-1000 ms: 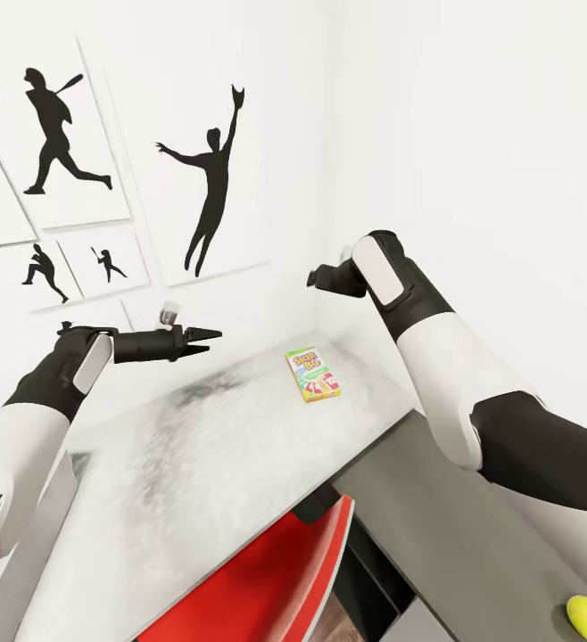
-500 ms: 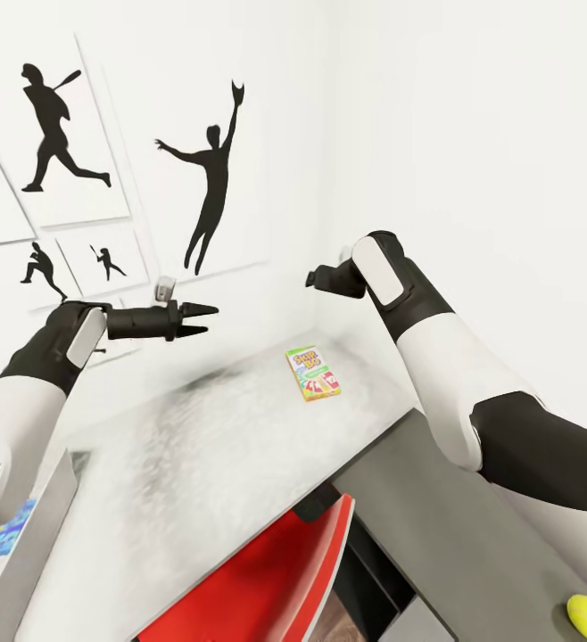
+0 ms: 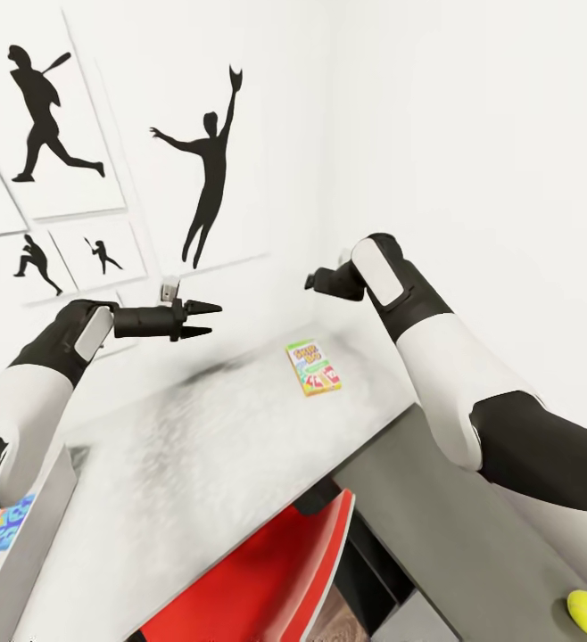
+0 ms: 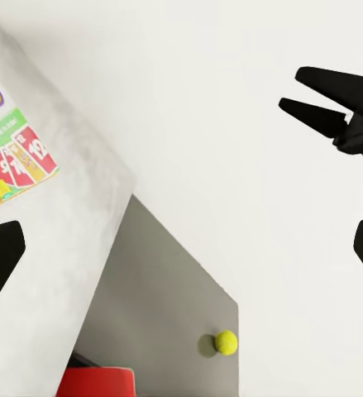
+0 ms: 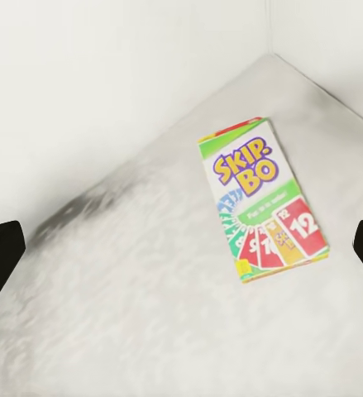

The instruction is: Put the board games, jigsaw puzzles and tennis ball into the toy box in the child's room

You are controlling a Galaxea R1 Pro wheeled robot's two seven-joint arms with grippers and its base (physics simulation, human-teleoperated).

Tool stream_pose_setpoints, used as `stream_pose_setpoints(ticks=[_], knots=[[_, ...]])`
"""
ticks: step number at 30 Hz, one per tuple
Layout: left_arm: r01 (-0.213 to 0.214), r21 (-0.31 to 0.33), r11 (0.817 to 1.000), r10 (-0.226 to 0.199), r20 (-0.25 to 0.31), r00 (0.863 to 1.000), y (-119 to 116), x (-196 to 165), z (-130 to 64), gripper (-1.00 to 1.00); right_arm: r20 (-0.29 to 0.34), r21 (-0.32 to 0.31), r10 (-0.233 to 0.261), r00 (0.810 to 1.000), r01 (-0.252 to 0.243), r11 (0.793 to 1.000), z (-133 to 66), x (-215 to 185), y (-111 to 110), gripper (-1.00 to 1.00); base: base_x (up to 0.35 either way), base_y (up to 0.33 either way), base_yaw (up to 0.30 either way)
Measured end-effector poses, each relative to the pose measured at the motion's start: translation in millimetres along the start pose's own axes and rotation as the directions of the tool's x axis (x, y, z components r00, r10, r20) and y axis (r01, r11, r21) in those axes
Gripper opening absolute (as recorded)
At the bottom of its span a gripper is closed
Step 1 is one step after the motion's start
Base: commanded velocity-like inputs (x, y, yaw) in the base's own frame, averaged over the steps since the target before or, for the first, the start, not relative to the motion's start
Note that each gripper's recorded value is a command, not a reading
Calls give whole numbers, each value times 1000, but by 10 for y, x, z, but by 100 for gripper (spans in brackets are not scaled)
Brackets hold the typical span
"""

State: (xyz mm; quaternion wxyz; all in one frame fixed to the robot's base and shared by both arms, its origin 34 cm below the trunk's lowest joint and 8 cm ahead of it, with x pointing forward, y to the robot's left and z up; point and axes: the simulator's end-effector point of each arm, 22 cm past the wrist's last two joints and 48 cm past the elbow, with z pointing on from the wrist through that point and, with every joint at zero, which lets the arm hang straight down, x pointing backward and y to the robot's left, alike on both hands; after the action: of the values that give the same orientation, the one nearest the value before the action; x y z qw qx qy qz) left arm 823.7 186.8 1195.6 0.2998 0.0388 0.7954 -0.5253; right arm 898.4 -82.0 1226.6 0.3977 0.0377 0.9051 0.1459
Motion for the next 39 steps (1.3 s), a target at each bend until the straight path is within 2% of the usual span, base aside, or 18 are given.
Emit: stream_pose_setpoints(ticks=[8, 17, 39], knots=[[11, 6, 1000, -11, -11, 1000, 50, 47, 88, 100, -58, 32, 18, 998, -17, 999, 220, 234, -152, 100, 0, 0, 60], [25, 7, 1000, -25, -21, 999, 129, 92, 154, 100, -57, 73, 80, 995, -75, 994, 476, 397, -347, 100, 0, 0, 67], [57, 9, 998, -56, -47, 997, 311, 218, 331, 100, -45, 98, 102, 994, -97, 990, 724, 500, -486, 100, 0, 0, 67]])
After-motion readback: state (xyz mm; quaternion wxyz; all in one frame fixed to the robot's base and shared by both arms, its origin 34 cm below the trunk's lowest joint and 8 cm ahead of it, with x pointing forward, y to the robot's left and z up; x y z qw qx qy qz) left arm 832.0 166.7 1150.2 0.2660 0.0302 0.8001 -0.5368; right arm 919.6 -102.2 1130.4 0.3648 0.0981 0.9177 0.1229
